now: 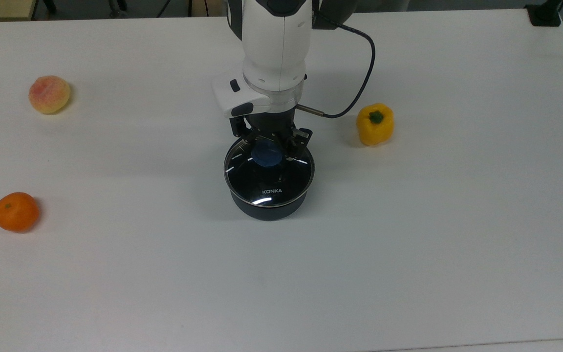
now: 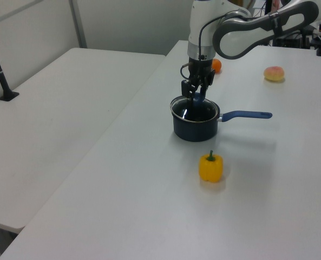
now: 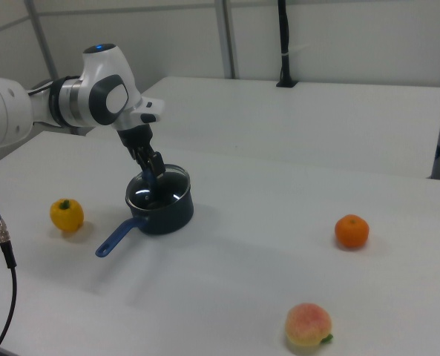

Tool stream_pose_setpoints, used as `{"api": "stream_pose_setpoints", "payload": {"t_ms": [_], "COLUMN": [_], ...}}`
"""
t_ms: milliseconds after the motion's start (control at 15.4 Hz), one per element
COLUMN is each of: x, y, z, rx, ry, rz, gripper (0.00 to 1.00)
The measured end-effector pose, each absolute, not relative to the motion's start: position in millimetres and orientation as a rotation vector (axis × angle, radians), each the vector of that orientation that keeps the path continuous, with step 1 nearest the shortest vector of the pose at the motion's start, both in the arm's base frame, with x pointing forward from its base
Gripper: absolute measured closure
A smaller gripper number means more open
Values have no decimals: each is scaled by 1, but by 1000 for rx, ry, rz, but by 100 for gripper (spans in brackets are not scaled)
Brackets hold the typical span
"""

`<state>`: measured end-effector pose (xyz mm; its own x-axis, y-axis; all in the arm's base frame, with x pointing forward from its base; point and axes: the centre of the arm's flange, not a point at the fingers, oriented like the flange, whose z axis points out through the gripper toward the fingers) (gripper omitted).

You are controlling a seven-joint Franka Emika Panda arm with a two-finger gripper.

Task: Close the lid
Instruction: 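Open the gripper to release the lid knob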

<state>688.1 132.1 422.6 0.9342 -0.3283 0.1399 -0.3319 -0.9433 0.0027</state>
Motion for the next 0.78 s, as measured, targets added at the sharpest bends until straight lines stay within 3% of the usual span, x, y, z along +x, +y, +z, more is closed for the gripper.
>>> {"api": "stream_pose_setpoints", "payload": {"t_ms": [195,454,779], "x": [688,689,686], "y": [132,132,134], "z": [422,420,440], "rx": [3063,3057,3058], "ry": [-523,-516,-507], "rz": [213,212,261], "gripper": [32,0,0]}}
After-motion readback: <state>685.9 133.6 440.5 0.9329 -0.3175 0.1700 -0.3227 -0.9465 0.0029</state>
